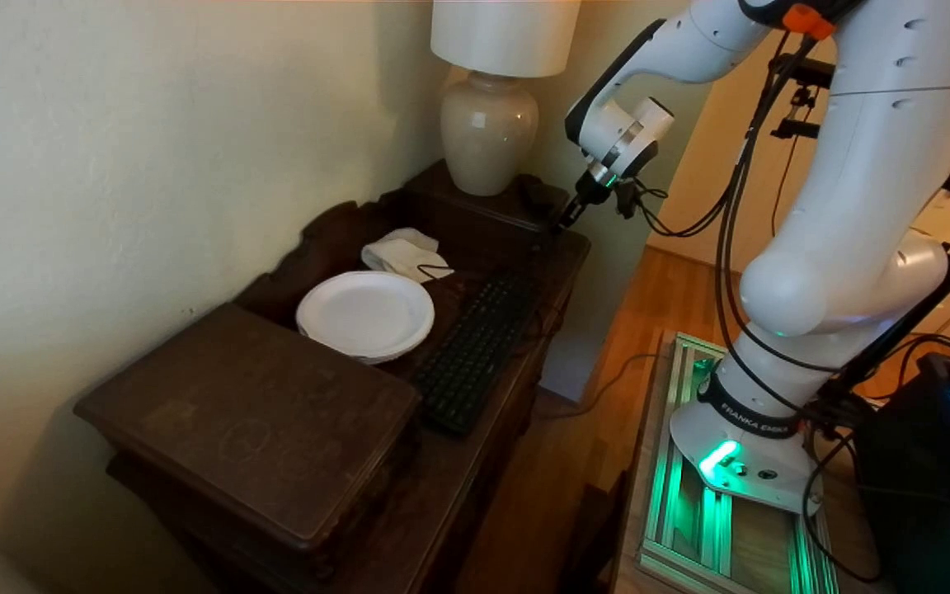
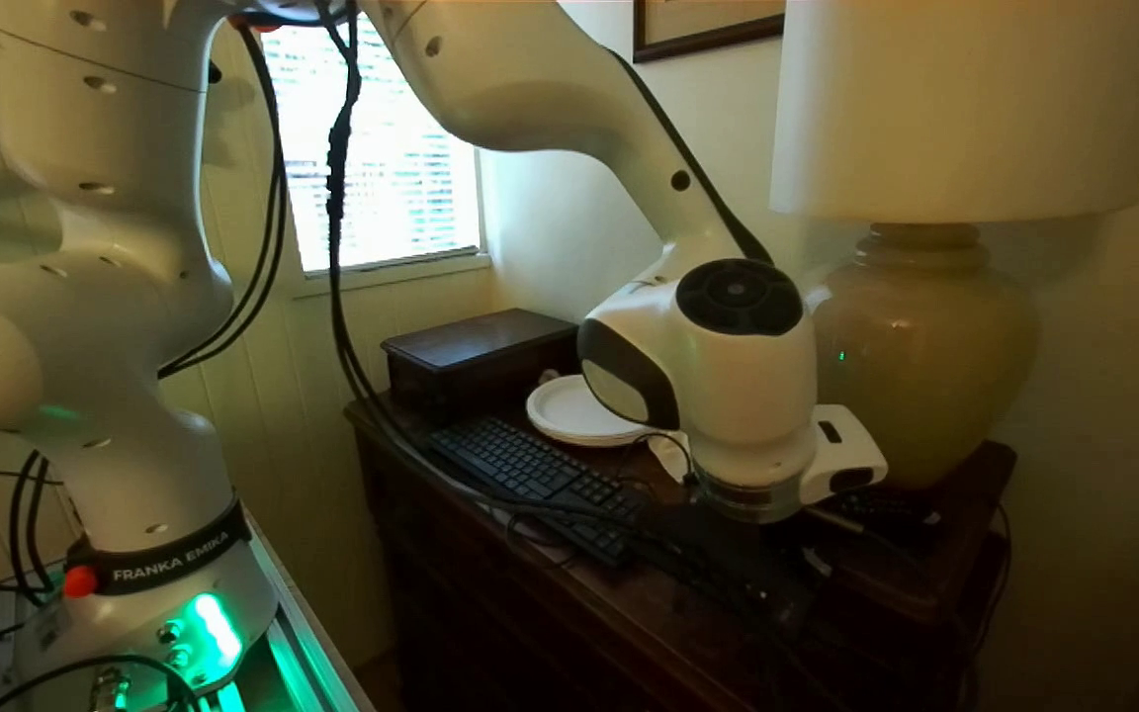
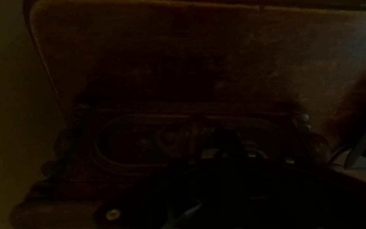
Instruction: Close the open drawer on the right.
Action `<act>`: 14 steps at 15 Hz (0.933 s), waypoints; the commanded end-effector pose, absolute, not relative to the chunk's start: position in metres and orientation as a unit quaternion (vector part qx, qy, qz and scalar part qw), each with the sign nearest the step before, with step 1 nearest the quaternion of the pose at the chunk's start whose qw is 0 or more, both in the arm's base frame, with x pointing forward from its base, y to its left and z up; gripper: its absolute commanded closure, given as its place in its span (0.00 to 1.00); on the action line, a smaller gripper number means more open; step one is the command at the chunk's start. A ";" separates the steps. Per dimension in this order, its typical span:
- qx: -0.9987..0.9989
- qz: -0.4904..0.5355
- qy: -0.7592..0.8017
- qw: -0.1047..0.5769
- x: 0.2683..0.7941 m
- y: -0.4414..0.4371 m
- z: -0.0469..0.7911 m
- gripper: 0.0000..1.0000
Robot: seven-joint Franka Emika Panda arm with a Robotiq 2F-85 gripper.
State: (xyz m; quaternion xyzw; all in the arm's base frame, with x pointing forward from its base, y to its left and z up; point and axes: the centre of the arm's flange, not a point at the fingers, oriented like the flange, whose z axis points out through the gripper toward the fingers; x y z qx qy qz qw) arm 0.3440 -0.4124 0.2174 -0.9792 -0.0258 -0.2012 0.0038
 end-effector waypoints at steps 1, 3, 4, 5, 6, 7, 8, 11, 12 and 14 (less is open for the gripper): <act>-0.989 -0.148 0.011 0.009 0.350 -0.413 0.222 1.00; -0.994 -0.107 0.023 0.003 0.341 -0.408 0.240 1.00; -0.996 -0.084 0.026 0.001 0.336 -0.406 0.248 1.00; -0.997 -0.068 0.035 -0.004 0.330 -0.403 0.257 1.00; -0.998 -0.051 0.043 -0.013 0.324 -0.401 0.263 1.00; -0.998 -0.040 0.049 -0.021 0.318 -0.397 0.273 1.00; -0.998 -0.030 0.054 -0.025 0.314 -0.394 0.282 1.00; -0.997 -0.001 0.069 -0.029 0.304 -0.379 0.316 1.00; -0.997 0.009 0.069 -0.020 0.302 -0.370 0.329 1.00; -0.996 0.036 0.077 0.002 0.300 -0.351 0.355 0.74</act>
